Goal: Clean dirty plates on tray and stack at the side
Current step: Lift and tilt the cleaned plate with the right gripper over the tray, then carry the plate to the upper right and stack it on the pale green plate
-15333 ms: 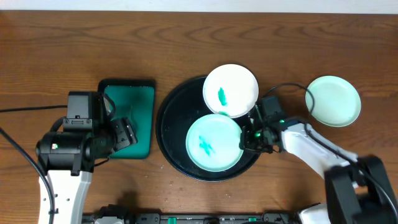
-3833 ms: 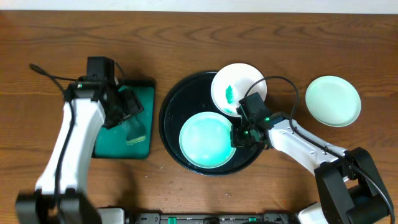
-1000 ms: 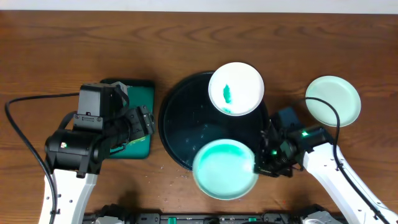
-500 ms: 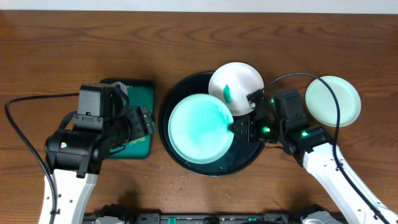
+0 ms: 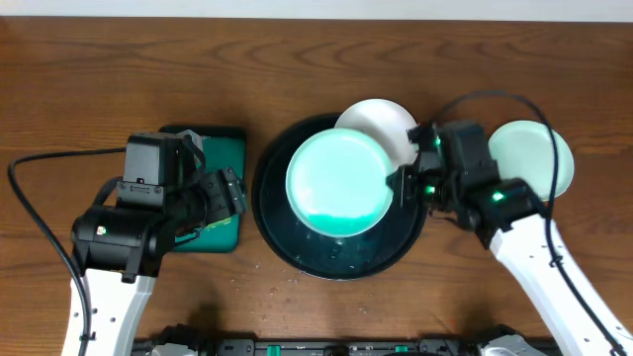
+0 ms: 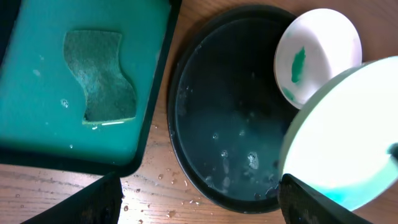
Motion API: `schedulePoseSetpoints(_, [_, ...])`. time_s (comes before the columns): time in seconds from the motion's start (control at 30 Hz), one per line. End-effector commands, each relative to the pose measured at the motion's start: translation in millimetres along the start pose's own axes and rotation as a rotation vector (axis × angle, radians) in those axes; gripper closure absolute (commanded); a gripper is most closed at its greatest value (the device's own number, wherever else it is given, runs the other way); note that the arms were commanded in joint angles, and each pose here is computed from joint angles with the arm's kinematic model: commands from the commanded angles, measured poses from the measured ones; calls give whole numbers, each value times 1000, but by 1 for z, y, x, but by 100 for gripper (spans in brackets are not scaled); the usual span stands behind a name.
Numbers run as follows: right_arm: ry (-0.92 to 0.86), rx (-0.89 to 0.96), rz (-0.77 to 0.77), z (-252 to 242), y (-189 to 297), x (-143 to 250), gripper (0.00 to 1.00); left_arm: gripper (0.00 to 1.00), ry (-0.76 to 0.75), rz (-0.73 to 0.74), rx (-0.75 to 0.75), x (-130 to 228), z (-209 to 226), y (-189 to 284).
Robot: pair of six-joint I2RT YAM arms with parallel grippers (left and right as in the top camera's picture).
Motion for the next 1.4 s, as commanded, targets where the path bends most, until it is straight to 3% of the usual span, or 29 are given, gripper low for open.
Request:
schedulePoseSetpoints(0.0, [101, 173, -22, -17, 10, -22, 98, 19, -7, 21, -1, 3, 0, -4])
schedulePoseSetpoints(0.17, [180, 429, 40, -35, 18, -31, 98, 19, -2, 42, -14, 3, 2, -10])
schedulePoseSetpoints(0.5, [420, 741, 44, -23, 27, -45, 99, 19, 10, 96, -49, 5, 6, -26])
schedulePoseSetpoints(1.03, [942, 1140, -141, 48, 70, -57, 99, 19, 15, 120, -64, 7, 9, -31])
schedulePoseSetpoints(1.37, [1208, 1275, -185, 92, 89, -50, 99, 19, 11, 114, -74, 6, 10, -31])
Point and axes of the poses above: each gripper's point midway between its finger pads, its own y axis back along the fingers, its own z axis along the line the jaws close on, x = y × z, the point moved 1 cm from there along y, back along the fingers, and after that the axes turned 5 degrees about y, right-handed, at the moved point
